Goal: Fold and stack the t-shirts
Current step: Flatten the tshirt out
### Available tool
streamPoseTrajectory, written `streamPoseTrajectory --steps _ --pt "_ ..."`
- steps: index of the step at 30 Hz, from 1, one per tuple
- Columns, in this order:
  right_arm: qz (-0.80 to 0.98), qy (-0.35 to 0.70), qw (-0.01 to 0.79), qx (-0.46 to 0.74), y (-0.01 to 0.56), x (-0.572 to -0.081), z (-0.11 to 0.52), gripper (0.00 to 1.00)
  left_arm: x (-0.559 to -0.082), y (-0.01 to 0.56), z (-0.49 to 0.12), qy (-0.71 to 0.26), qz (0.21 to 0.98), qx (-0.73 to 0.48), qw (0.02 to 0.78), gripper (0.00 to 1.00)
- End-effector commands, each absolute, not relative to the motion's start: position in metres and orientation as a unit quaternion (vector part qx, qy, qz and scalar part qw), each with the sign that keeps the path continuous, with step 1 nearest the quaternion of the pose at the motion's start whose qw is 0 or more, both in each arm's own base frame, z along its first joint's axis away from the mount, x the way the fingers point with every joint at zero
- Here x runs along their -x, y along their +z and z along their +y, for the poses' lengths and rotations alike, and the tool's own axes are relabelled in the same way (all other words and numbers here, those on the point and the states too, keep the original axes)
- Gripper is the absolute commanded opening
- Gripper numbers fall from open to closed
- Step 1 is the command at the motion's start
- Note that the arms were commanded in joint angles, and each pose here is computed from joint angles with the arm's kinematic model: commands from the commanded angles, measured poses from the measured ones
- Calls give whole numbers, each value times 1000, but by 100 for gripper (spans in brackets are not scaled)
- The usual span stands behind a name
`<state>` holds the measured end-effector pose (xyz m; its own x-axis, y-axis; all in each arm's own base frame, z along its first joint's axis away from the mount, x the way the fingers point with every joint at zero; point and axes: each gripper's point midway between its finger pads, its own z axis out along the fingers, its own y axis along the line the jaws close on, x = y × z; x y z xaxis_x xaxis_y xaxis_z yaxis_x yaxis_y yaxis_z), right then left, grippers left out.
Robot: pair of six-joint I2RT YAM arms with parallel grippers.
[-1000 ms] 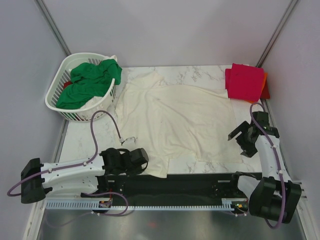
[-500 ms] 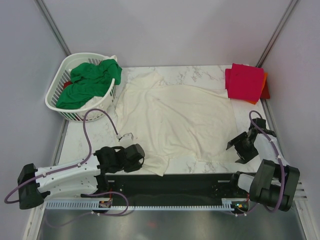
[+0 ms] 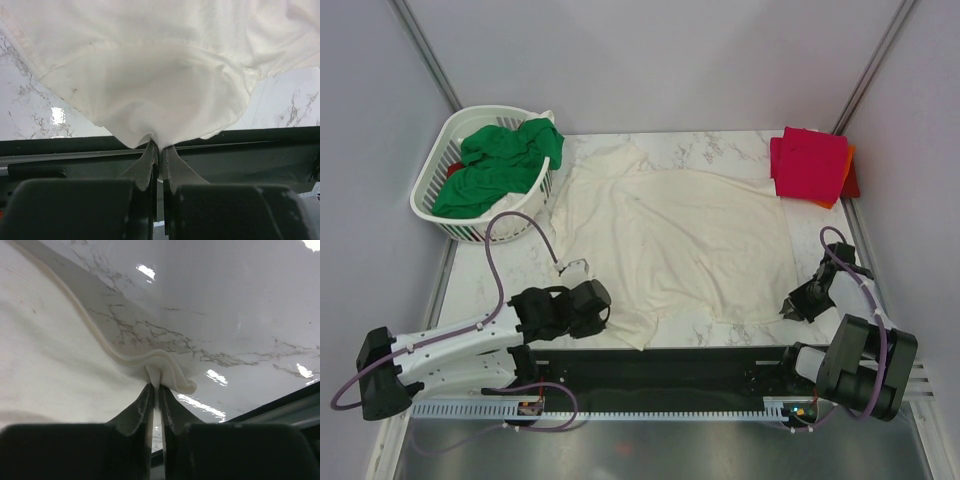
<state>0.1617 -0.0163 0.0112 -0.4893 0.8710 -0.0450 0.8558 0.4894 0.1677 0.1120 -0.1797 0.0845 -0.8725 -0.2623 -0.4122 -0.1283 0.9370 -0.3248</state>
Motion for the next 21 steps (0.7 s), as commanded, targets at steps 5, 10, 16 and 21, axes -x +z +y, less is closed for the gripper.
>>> streamPoseTrajectory --steps 5,10,16,21 --pt "859 126 143 -474 32 -193 -10 0 -129 125 -179 -156 945 88 274 2" --pt "863 144 150 -461 48 -199 -5 0 -128 163 -161 -144 942 86 290 2" --pt "856 177 173 -453 72 -210 3 0 -115 184 -148 -162 940 108 280 2" --pt "881 146 199 -404 93 -213 3 0 -104 193 -133 -163 942 119 269 2"
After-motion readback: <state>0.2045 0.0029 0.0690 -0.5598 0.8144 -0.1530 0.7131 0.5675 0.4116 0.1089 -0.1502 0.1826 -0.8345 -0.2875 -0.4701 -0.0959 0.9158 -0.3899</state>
